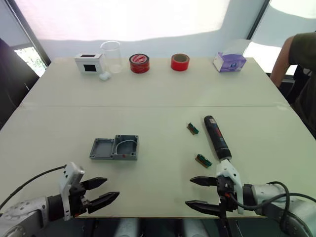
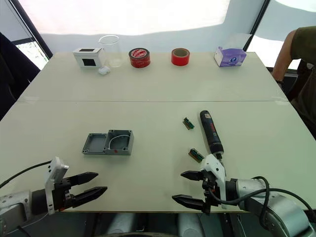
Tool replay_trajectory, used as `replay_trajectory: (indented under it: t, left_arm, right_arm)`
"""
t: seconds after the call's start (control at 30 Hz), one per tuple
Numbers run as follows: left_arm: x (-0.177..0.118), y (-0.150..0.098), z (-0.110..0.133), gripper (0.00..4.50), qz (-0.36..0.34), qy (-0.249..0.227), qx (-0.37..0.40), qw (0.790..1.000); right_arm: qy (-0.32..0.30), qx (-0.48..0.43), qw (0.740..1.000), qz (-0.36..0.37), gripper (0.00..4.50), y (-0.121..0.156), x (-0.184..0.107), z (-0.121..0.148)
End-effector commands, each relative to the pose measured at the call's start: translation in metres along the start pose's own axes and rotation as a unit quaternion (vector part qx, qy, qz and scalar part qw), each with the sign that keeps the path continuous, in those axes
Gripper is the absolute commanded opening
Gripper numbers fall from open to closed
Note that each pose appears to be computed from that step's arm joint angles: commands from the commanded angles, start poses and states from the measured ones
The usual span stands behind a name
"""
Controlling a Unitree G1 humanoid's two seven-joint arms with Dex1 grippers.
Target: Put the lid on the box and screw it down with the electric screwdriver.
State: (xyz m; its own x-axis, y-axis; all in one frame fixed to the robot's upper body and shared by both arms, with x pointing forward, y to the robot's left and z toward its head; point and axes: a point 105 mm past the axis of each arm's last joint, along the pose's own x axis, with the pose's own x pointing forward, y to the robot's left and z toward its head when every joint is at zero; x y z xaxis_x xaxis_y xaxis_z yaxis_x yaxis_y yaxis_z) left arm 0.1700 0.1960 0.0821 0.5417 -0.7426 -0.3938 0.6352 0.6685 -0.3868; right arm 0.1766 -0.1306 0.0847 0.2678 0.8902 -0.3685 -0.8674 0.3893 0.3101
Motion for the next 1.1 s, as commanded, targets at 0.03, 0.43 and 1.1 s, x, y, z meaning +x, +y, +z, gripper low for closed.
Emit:
replay_trajectory:
  t: [0.03,0.43,1.1]
  left_arm:
    - [-0.002,0.000,0.003,4.50,0.002,-0.005,0.007,1.000]
    - [-0.002,0.002,0.005,4.50,0.011,-0.014,0.006,1.000]
    - [0.011,0.016,0.126,4.50,-0.017,0.136,0.275,0.952]
  right_arm:
    - [-0.012,-0.020,1.000,0.006,4.44,0.005,0.001,0.012]
    - [-0.015,-0.026,1.000,0.000,4.44,0.002,0.006,0.024]
    - [-0.033,-0.087,0.996,0.017,4.44,0.016,0.018,0.092]
